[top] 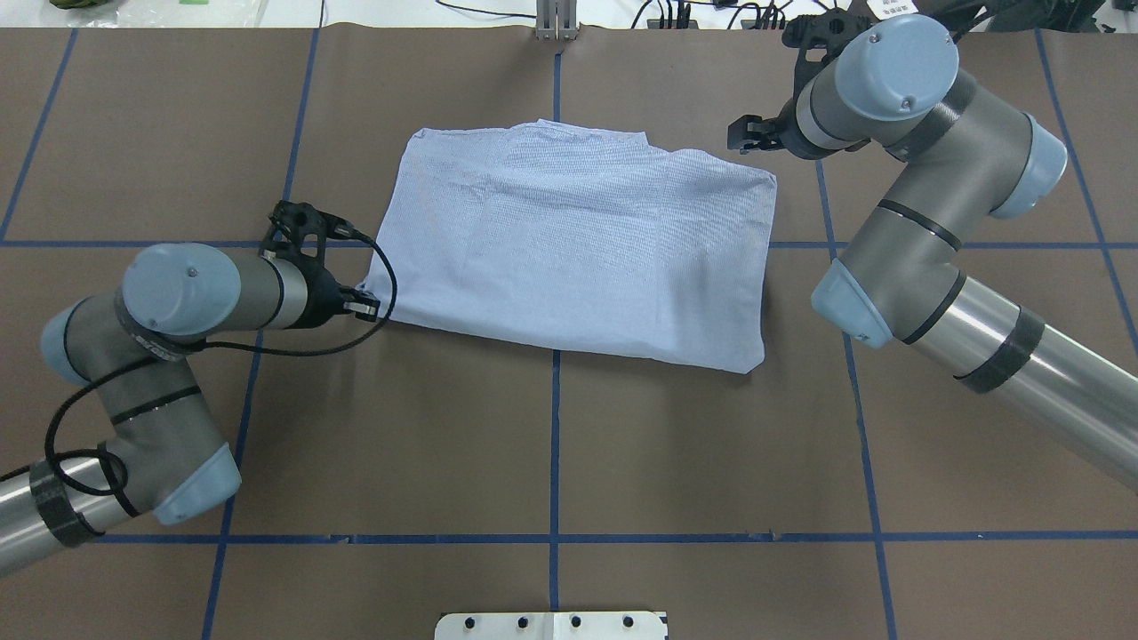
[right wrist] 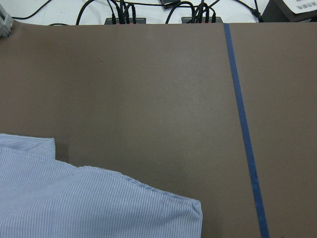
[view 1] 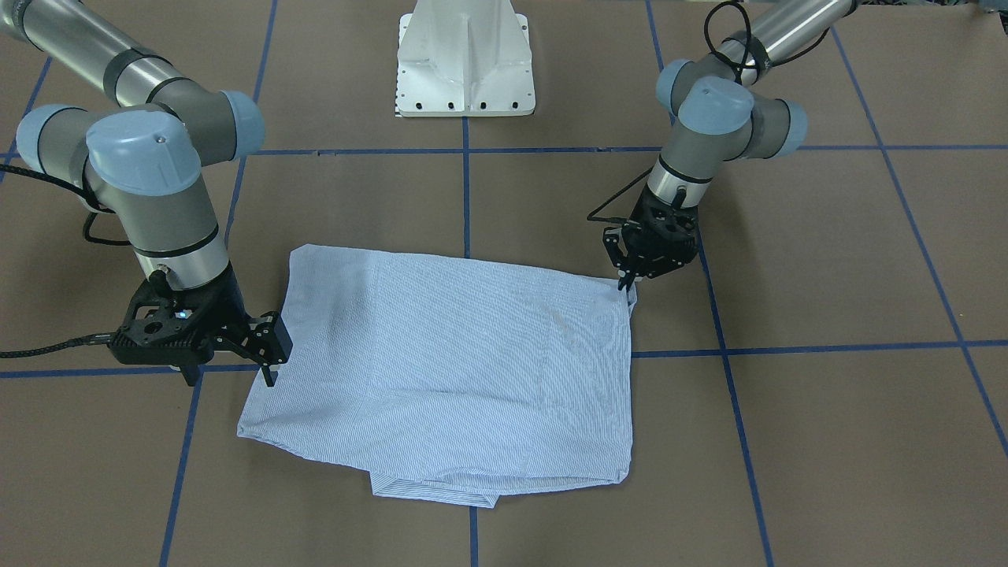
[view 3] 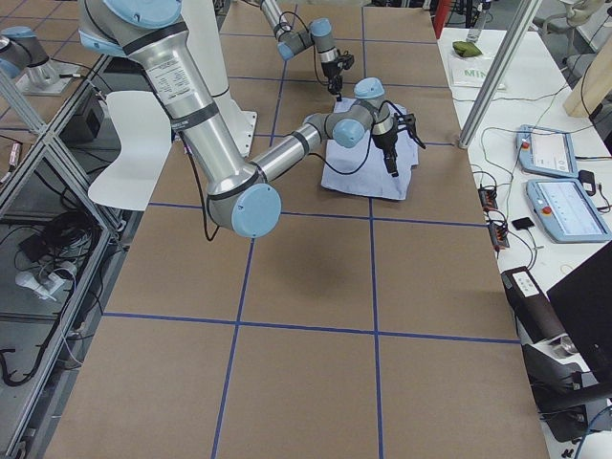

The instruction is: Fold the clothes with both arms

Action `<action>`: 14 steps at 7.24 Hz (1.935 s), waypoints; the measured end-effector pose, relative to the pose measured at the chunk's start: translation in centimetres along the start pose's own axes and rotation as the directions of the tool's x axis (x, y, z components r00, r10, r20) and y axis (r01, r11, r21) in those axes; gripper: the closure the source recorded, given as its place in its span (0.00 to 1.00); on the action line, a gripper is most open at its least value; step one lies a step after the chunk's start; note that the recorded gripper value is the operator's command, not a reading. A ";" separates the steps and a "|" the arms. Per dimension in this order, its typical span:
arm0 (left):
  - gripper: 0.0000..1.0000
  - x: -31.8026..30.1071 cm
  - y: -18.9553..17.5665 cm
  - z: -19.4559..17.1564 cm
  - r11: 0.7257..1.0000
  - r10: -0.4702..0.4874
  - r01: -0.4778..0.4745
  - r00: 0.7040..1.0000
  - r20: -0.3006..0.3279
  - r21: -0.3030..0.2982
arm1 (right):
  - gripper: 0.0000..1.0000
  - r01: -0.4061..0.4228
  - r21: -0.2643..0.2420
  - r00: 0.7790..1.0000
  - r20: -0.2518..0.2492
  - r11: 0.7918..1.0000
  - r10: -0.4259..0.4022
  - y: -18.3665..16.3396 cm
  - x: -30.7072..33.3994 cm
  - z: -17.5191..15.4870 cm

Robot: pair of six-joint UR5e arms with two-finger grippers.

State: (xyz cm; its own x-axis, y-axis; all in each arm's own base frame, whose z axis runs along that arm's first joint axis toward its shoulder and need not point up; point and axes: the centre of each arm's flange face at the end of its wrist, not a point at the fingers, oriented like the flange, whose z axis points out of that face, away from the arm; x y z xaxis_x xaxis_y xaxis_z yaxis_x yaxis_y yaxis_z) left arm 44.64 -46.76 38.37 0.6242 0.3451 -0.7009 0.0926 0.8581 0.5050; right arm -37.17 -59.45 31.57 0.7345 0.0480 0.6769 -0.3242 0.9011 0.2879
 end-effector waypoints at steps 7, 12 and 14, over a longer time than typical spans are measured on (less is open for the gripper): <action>1.00 -10.7 -22.4 9.2 0.990 0.041 -0.081 0.950 0.310 0.118 | 0.00 -0.003 0.005 0.998 0.058 1.000 0.003 1.6 -2.6 -2.1; 0.00 -16.7 -26.3 7.5 0.976 0.151 -0.196 0.925 0.349 0.096 | 0.00 -0.075 -0.035 0.991 0.104 0.997 0.079 4.6 -7.0 -2.5; 0.00 -17.5 -25.0 6.2 0.977 0.156 -0.190 0.946 0.283 0.096 | 0.00 -0.205 -0.066 0.972 0.108 0.977 0.211 6.8 -10.8 -2.0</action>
State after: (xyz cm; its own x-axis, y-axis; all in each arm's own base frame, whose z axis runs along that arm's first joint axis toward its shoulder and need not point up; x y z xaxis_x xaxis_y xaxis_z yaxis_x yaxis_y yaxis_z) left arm 36.17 -76.63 41.13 0.8250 0.3530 -0.4414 0.0460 0.7365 0.6749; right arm -46.08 -52.92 24.85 0.5809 0.1901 0.7914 -0.4273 0.8988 0.0978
